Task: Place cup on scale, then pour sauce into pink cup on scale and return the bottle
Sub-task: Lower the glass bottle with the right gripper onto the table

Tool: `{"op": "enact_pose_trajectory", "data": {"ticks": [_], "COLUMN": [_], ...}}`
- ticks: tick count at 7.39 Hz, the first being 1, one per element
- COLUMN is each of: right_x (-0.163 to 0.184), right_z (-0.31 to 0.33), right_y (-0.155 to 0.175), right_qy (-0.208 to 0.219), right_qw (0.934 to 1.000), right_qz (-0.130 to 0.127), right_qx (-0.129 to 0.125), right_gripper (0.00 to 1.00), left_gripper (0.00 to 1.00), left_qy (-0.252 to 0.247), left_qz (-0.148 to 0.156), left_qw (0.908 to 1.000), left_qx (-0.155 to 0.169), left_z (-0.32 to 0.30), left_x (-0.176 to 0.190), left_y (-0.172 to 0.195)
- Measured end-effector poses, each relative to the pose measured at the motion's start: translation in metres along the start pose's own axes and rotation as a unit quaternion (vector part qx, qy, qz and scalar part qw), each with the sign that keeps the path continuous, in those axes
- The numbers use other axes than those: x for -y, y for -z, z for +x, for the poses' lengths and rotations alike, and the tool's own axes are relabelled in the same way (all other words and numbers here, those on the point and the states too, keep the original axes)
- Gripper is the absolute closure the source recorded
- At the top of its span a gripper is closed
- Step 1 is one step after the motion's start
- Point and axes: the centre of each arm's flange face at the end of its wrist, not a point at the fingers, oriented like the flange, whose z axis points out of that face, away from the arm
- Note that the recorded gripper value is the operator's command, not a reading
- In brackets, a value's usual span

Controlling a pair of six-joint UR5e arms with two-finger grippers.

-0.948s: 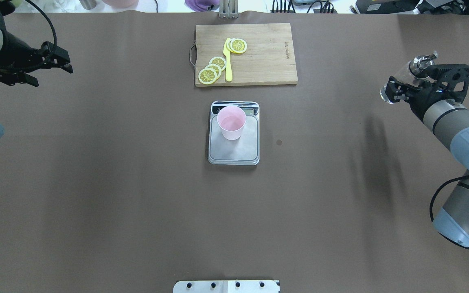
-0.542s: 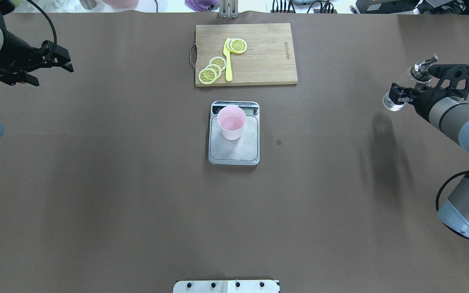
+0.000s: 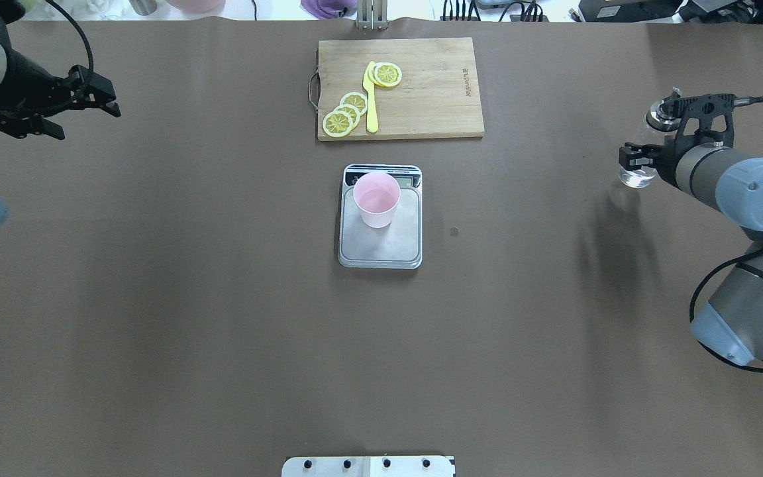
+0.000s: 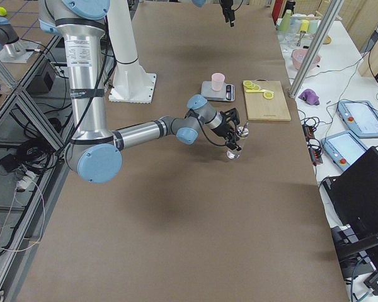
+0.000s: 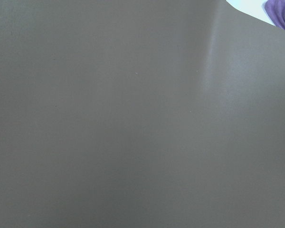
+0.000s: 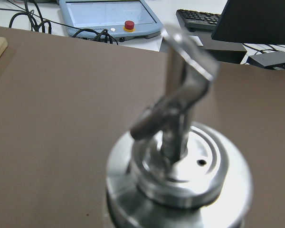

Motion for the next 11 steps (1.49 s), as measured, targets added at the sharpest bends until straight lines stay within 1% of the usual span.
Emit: {"op": "enact_pose_trajectory", "data": {"ticks": [2, 5, 7, 9, 11], "right_x": [0.0007, 0.0006, -0.0032, -0.0061, -0.0073], "right_z": [-0.0011, -0.0026, -0.003, -0.0032, -0.0024], "right_y": [0.0001, 0.0008, -0.0014, -0.0039, -0.0056], "right_qy": [-0.004, -0.028, -0.043, -0.046, -0.046], "right_qw": [1.0, 0.9995, 0.9988, 0.9985, 0.9985], "right_qz": [-0.003, -0.009, -0.02, -0.027, -0.028], "right_qx": [0.002, 0.008, 0.013, 0.013, 0.012], "right_gripper": [1.0, 1.0, 1.0, 1.0, 1.0], "left_gripper": [0.01, 0.01, 0.01, 0.01, 0.01], "left_qy": [0.0, 0.0, 0.0, 0.0, 0.001], "left_qz": [0.0, 0.0, -0.001, -0.001, -0.002], "left_qw": [1.0, 1.0, 1.0, 1.0, 1.0], "left_qx": [0.001, 0.001, 0.001, 0.002, 0.002], "left_z": [0.0, 0.0005, 0.0002, 0.0003, 0.0004], "left_x": [0.0, 0.0001, 0.0003, 0.0001, 0.0002], "left_y": [-0.0008, -0.0009, -0.0015, -0.0023, -0.0029]}}
